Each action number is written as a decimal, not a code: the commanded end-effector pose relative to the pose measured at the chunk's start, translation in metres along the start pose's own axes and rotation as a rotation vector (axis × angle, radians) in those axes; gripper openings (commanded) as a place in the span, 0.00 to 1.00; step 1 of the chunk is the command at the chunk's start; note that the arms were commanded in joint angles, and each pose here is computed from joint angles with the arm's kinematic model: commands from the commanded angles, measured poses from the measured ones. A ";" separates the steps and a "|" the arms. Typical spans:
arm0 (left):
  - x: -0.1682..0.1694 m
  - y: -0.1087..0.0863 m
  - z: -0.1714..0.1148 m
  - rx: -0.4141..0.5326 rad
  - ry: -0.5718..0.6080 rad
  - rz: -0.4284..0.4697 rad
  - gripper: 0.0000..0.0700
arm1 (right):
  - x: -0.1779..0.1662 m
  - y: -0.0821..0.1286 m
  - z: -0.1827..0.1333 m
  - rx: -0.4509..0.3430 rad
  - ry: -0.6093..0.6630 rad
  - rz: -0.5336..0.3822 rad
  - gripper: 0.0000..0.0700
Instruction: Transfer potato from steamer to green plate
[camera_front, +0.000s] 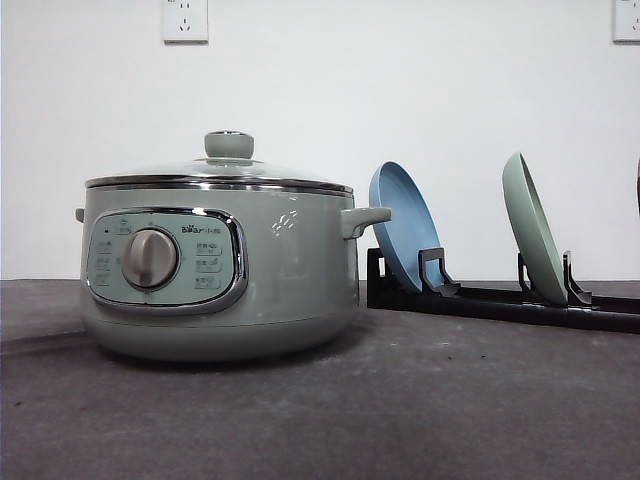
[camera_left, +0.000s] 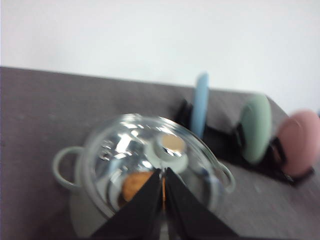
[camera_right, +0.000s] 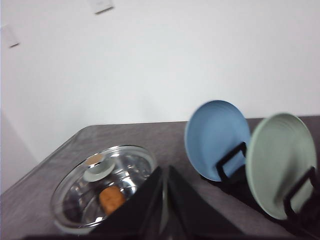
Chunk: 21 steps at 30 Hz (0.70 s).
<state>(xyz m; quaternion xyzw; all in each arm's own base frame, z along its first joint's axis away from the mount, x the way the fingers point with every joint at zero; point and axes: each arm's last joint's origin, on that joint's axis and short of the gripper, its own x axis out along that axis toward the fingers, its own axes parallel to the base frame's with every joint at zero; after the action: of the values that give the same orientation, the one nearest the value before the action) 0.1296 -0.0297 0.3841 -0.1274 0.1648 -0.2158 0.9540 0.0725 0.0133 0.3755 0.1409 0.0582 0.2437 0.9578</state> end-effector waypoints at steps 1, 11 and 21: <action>0.000 -0.005 0.010 0.067 0.025 -0.037 0.00 | 0.001 0.003 0.006 -0.057 0.003 0.026 0.01; 0.016 -0.022 0.022 0.219 0.174 -0.261 0.00 | 0.021 0.001 0.009 -0.068 0.239 0.154 0.01; 0.032 -0.027 0.018 0.276 0.225 -0.330 0.00 | 0.044 -0.005 0.005 -0.031 0.389 0.190 0.01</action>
<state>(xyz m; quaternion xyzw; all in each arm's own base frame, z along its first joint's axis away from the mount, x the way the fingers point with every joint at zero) 0.1534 -0.0636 0.3930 -0.0066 0.2327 -0.3943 0.8890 0.1160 0.0290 0.3714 0.0918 0.2388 0.3500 0.9011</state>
